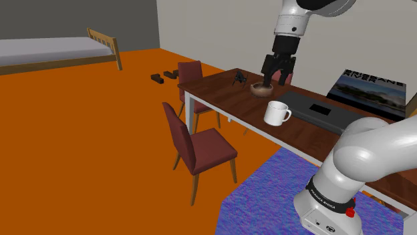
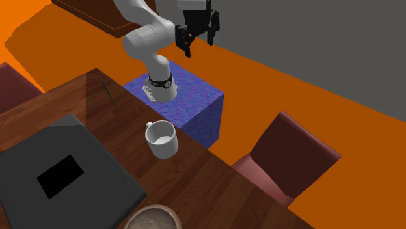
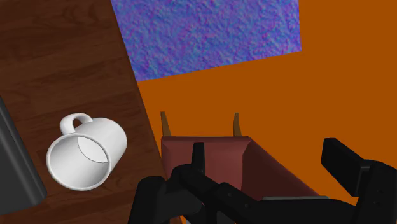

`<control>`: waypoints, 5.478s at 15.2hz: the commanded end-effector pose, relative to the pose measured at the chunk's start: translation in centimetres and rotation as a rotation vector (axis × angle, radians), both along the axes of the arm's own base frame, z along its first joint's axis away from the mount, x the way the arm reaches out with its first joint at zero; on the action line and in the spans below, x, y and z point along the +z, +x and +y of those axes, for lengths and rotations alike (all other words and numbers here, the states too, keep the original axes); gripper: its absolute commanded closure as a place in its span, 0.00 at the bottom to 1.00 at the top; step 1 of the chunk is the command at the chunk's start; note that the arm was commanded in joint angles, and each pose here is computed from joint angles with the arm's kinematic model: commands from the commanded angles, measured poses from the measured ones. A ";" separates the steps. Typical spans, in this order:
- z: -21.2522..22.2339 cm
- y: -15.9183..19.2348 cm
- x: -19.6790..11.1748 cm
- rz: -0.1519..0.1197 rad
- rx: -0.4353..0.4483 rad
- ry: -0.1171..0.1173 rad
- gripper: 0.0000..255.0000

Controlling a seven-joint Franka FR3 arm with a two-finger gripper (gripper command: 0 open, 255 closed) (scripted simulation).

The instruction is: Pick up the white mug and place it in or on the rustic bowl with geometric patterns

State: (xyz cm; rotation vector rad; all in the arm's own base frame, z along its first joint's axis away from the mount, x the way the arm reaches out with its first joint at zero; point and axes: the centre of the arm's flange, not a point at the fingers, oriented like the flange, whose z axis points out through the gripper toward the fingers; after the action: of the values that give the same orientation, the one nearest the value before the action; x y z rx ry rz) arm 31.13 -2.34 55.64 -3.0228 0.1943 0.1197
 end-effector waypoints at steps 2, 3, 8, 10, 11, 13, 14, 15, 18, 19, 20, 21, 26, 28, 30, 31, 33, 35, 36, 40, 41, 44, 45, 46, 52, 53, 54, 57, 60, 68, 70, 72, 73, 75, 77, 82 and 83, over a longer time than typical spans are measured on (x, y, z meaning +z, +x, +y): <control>-0.9 0.1 -0.9 -0.005 0.006 -0.006 0.00; -1.7 0.2 -1.8 -0.010 0.012 -0.012 0.00; -6.1 0.8 -6.1 -0.034 0.043 -0.042 0.00; -7.8 1.1 -7.8 -0.044 0.056 -0.054 0.00; -8.7 1.3 -8.6 -0.049 0.062 -0.060 0.00; -10.5 1.7 -10.2 -0.059 0.074 -0.072 0.00; -11.4 1.9 -11.1 -0.064 0.080 -0.078 0.00; -12.4 2.1 -11.9 -0.068 0.087 -0.084 0.00; -15.1 2.8 -14.2 -0.083 0.105 -0.102 0.00; -16.0 3.1 -15.0 -0.088 0.111 -0.108 0.00; -16.9 3.3 -15.8 -0.093 0.118 -0.114 0.00; -17.5 3.5 -16.3 -0.096 0.122 -0.118 0.00; -17.6 3.5 -18.9 -0.096 0.122 -0.118 0.00; -17.6 3.6 -20.0 -0.096 0.122 -0.118 0.00; -17.6 3.6 -20.3 -0.096 0.122 -0.118 0.00; -17.6 3.6 -20.3 -0.096 0.122 -0.118 0.00; -17.6 3.6 -20.3 -0.096 0.122 -0.118 0.00; -17.6 3.6 -20.3 -0.096 0.122 -0.118 0.00; -17.6 3.6 -20.3 -0.096 0.122 -0.118 0.00; -17.6 3.6 -20.3 -0.096 0.122 -0.118 1.00; -17.6 3.6 -20.3 -0.096 0.122 -0.118 1.00; -17.6 3.6 -20.3 -0.096 0.122 -0.118 1.00; -17.6 3.6 -20.3 -0.096 0.122 -0.118 1.00; -17.6 3.6 -20.3 -0.096 0.122 -0.118 1.00; -17.6 3.6 -17.1 -0.096 0.122 -0.118 1.00; -17.6 3.6 -16.6 -0.096 0.122 -0.118 1.00; -17.6 3.6 -16.1 -0.096 0.122 -0.118 1.00; -17.6 3.6 -14.5 -0.096 0.122 -0.118 1.00; -17.6 3.6 -12.9 -0.096 0.122 -0.118 1.00; -17.6 3.6 -8.7 -0.096 0.122 -0.118 1.00; -17.6 3.6 -7.6 -0.096 0.122 -0.118 1.00; -17.6 3.6 -6.6 -0.096 0.122 -0.118 1.00; -17.6 3.6 -6.0 -0.096 0.122 -0.118 1.00; -17.6 3.6 -5.0 -0.096 0.122 -0.118 1.00; -17.6 3.6 -3.9 -0.096 0.122 -0.118 1.00; -20.4 6.3 -2.8 -0.096 0.122 -0.118 1.00; -21.3 7.3 -2.6 -0.096 0.122 -0.118 1.00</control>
State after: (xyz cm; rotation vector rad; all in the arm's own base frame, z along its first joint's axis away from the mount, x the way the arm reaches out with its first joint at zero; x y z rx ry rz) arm 37.57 -22.72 52.93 -3.1463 0.0095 -0.0284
